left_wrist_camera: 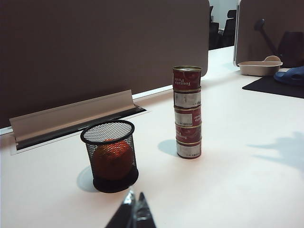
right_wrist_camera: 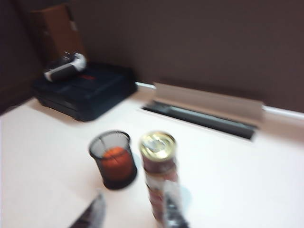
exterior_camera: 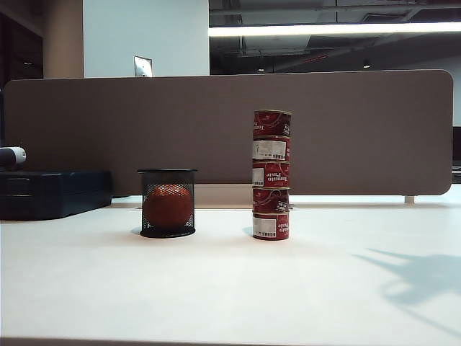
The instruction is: Take a can of tomato sauce from the stacked ones and place it on the table.
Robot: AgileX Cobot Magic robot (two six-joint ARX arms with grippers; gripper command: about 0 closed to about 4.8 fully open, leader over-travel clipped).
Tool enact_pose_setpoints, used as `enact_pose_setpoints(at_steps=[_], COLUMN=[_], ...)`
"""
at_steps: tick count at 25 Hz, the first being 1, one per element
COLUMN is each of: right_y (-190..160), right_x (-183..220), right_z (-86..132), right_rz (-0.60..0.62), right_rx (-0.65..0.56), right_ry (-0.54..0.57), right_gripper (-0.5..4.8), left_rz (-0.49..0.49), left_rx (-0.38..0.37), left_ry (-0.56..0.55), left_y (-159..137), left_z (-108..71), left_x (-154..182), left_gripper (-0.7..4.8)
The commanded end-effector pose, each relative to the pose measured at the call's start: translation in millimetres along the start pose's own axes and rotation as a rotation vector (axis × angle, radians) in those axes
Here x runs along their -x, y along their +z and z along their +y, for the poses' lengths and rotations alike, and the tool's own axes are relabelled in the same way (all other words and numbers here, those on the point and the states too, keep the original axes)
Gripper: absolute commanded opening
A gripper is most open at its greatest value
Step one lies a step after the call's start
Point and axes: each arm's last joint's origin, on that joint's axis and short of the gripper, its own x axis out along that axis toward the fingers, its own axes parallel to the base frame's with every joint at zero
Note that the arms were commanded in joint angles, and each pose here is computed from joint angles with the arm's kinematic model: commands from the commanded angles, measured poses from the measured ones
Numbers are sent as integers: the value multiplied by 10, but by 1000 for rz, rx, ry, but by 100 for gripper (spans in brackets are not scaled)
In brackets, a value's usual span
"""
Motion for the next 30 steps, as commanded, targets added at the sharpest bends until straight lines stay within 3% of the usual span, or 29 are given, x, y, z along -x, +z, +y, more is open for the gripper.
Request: enact_pose_setpoints(at_steps=[1, 2, 6, 7, 20, 30], right_y=[44, 24, -28, -55, 17, -196], right_x=[-225, -334, -528, -631, -1469, -1791], right_z=[51, 57, 59, 36, -174, -288], right_rz=[-67, -76, -85, -66, 40, 121], right_rx=[37, 40, 40, 32, -6, -31], right_ry=[75, 83, 72, 60, 63, 54], right_gripper=[272, 318, 409, 473, 479, 479], left_rz=[-11, -10, -10, -10, -3, 3], left_rx=[13, 19, 18, 18, 24, 28], left_ry=[-4, -4, -4, -4, -4, -1], left_y=[21, 20, 20, 20, 10, 4], left_z=[0, 0, 0, 0, 0, 1], left_x=[1, 1, 1, 1, 1, 1], left_gripper=[-5, -5, -5, -5, -5, -5])
